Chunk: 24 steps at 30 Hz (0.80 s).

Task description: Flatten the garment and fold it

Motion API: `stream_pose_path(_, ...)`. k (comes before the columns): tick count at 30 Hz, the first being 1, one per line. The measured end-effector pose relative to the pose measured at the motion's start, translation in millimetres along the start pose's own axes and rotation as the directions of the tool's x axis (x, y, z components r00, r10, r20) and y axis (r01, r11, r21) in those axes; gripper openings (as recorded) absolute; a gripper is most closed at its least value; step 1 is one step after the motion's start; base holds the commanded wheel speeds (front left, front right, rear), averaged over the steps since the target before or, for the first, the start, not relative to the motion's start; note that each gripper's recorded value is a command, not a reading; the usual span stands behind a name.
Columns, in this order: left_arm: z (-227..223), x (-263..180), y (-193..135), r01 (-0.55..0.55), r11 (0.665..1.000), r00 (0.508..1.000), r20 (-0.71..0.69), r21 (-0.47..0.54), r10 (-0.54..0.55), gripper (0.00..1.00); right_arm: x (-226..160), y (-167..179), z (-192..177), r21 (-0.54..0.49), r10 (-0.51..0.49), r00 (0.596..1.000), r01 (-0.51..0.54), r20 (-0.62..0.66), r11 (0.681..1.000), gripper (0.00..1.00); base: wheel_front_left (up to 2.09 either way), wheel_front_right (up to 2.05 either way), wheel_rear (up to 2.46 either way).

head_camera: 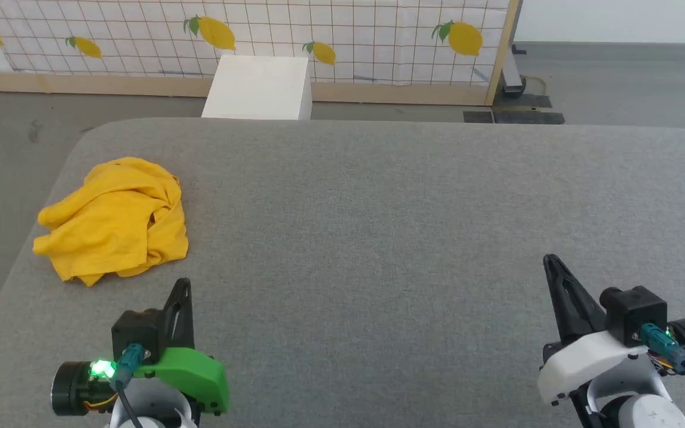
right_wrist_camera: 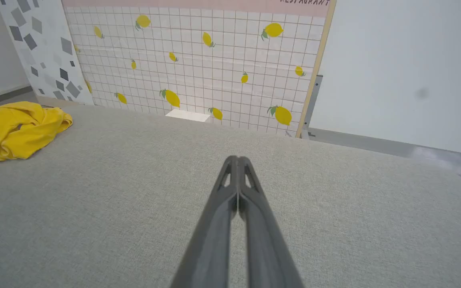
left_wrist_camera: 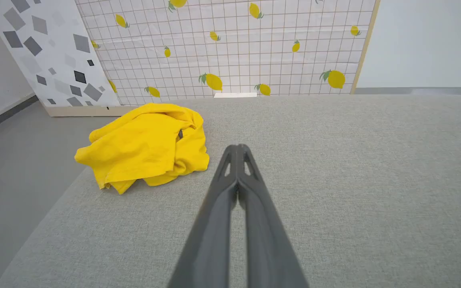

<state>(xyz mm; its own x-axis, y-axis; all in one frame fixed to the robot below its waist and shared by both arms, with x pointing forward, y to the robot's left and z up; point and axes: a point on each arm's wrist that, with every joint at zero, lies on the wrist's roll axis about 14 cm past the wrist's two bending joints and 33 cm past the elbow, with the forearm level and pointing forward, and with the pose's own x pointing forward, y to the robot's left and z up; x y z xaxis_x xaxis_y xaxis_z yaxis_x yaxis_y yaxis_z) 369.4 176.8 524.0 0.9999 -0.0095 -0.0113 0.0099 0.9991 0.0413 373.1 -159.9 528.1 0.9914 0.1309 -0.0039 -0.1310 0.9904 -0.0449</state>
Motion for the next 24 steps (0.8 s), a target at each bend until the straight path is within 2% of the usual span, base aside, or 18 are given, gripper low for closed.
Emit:
stream_pose_path(23,0.0,0.0,0.0,0.000,1.000,1.000,0.000,0.000,0.000,0.00,0.0,-0.1,0.0,0.000,0.000,1.000,0.000,0.000,1.000,0.00,0.00,0.00,0.00)
stream_pose_path(24,0.0,0.0,0.0,0.000,1.000,1.000,0.000,0.000,0.000,1.00,0.0,0.0,0.0,0.000,0.000,1.000,0.000,0.000,1.000,1.00,0.00,0.00,0.00)
